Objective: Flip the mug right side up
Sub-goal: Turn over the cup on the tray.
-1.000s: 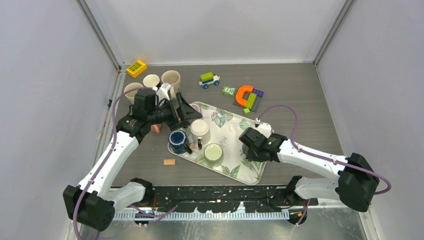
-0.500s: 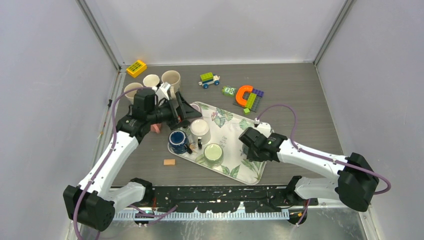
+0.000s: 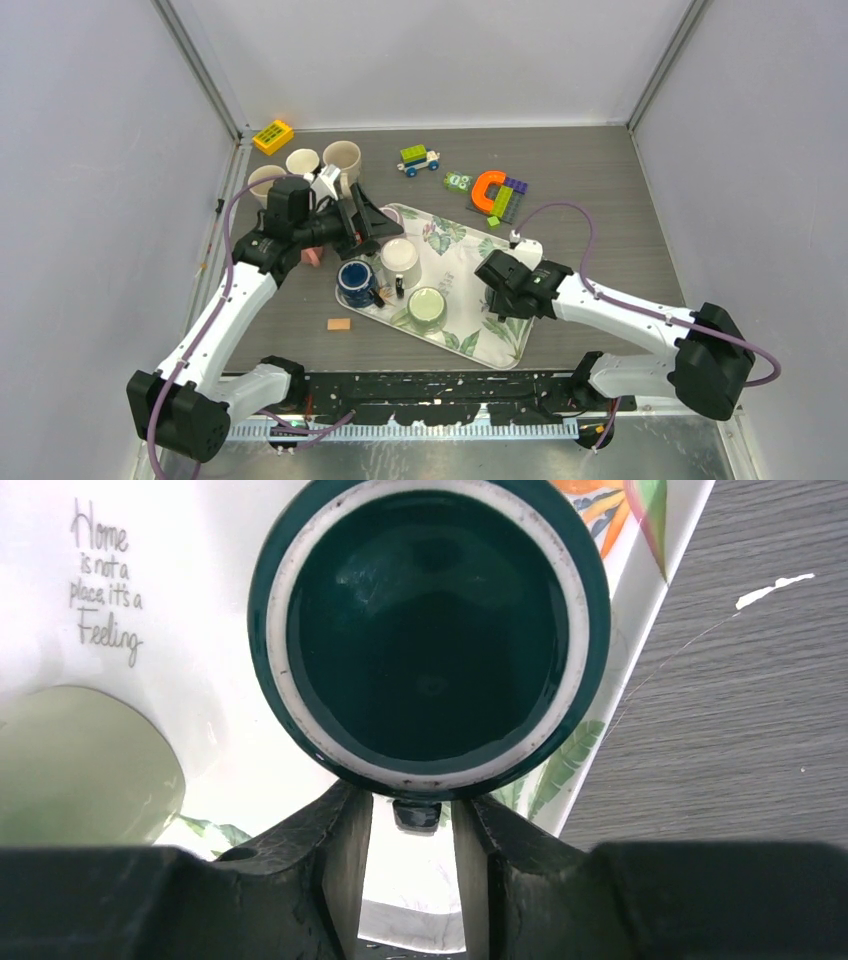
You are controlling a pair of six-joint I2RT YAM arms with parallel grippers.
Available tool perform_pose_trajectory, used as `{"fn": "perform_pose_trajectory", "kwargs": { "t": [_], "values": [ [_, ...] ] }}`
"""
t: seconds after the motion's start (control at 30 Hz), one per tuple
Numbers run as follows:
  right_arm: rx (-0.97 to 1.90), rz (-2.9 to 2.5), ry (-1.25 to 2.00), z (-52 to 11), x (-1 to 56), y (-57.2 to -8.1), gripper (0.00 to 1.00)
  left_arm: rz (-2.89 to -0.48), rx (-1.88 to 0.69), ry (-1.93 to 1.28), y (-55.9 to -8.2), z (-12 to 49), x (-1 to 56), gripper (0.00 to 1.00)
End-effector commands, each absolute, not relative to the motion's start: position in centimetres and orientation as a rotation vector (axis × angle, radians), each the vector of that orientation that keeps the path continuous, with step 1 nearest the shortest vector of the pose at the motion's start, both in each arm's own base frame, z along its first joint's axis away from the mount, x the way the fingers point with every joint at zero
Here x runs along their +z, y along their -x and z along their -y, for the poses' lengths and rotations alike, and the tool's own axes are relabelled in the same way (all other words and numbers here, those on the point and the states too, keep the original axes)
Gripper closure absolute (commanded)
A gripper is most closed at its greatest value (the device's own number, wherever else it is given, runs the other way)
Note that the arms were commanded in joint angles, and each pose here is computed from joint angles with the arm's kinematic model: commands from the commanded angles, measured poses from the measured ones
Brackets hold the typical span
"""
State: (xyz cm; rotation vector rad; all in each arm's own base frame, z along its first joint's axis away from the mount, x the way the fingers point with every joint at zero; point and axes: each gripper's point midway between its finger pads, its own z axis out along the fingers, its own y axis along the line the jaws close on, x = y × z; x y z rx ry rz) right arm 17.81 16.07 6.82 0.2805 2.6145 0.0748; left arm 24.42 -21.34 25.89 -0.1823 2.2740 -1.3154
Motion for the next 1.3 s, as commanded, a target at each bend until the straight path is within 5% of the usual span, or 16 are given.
{"fn": "perform_pose_trajectory", "kwargs": {
  "t": [0.0, 0.17, 0.43, 1.27],
  "values": [
    [0.058, -2.559, -0.322, -16.5, 7.5, -19.2, 0.61, -2.239, -1.345, 0.147, -24.6, 21.5, 26.5, 0.00],
    [0.047, -2.553, -0.327, -16.4, 7.4, -19.3, 0.68, -2.241, -1.344, 0.147, -24.6, 21.5, 26.4, 0.00],
    [0.082, -2.523, -0.307, -16.8, 10.0, -19.9, 0.99, -2.236, -1.376, 0.208, -24.7, 21.4, 26.8, 0.00],
    [0.454, -2.327, -0.372, -19.5, 20.3, -22.8, 0.99, -2.139, -1.542, 0.366, -26.2, 21.6, 29.0, 0.00]
  ]
}}
